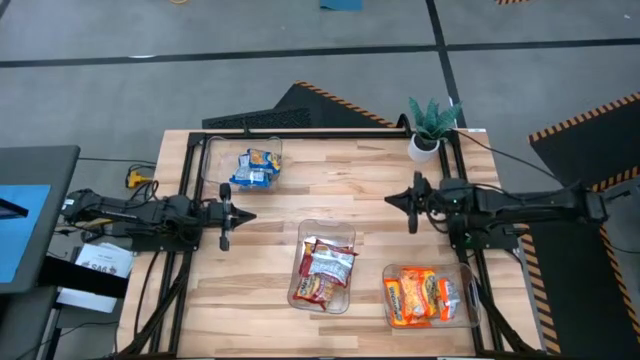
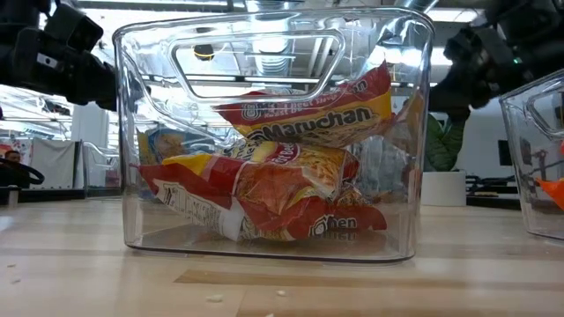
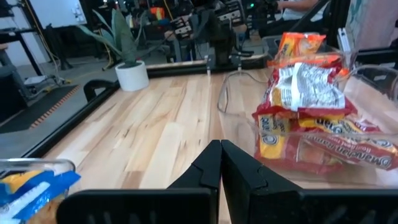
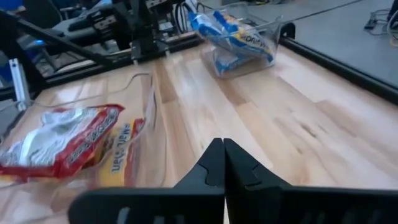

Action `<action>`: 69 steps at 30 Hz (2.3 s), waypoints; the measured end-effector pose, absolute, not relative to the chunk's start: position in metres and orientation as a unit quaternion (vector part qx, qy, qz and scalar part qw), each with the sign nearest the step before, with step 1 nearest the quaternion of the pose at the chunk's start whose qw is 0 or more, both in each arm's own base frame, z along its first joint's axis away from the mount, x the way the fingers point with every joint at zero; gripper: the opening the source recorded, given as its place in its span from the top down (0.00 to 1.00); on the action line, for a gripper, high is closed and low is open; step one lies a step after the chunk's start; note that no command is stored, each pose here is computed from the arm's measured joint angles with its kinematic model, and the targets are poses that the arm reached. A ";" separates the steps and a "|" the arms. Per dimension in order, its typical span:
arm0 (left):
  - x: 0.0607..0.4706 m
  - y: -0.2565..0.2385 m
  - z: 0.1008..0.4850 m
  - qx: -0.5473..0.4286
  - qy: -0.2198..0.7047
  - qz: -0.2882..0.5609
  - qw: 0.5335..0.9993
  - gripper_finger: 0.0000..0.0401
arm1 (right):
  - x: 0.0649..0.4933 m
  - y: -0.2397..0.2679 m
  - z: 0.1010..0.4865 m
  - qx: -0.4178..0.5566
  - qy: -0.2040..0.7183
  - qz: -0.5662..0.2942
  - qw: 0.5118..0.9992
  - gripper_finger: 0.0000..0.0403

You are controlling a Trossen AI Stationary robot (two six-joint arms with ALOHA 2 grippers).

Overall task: Sort Maruchan noodles
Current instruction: Return to Home Position

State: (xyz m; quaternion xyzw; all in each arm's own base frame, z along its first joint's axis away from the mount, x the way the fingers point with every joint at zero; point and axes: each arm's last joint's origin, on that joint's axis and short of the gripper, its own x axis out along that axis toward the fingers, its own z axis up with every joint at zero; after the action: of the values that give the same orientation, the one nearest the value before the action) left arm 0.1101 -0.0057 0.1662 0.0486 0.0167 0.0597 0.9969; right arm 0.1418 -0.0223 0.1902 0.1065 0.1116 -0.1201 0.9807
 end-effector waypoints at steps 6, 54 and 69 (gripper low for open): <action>0.110 -0.006 0.163 0.049 0.031 0.060 0.996 1.00 | 0.132 -0.017 0.180 0.107 0.098 -0.104 0.984 0.98; 0.105 -0.005 0.162 0.004 0.031 0.067 0.997 1.00 | 0.100 0.003 0.164 0.083 0.009 0.004 0.996 0.88; 0.096 0.000 0.174 -0.009 -0.039 0.088 0.995 1.00 | 0.100 0.003 0.165 0.083 0.005 0.004 0.997 0.88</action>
State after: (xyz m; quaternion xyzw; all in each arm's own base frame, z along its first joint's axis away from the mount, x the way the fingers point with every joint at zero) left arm 0.0962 0.0002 0.1737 -0.0085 -0.0394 0.0882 0.9953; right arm 0.0997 0.0027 0.1646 0.0830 0.0052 0.0038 0.9965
